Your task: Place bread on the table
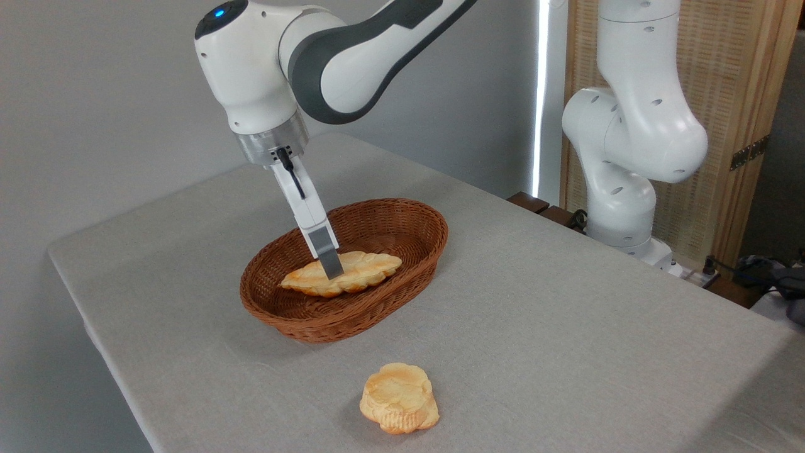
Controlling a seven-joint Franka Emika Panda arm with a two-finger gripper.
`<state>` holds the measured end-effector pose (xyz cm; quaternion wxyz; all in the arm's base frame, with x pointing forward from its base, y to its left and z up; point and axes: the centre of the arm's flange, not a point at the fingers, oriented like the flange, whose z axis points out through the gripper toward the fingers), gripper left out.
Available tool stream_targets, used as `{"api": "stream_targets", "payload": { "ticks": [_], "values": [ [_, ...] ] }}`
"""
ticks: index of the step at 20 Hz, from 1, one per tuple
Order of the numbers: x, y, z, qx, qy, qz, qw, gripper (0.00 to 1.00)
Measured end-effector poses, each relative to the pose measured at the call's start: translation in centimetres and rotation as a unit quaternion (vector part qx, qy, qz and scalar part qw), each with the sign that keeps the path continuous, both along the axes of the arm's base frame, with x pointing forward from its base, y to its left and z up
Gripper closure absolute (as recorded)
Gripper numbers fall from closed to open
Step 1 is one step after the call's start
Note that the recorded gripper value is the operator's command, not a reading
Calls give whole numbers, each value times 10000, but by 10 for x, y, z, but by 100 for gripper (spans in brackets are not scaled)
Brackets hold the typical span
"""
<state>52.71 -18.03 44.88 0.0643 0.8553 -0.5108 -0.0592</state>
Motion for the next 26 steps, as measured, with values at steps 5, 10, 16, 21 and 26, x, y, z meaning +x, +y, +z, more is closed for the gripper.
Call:
{"api": "stream_targets", "payload": {
  "ticks": [5,10,16,21,26],
  "values": [
    [2,-3,-19,90,151,-82,9998,0],
    [2,-5,-24,132,182,-128,9997,0],
    [3,-2,-29,301,166,-208,9992,35],
    [4,-2,-30,335,171,-224,9990,62],
    [4,-2,-30,337,169,-224,9990,67]
  ]
}}
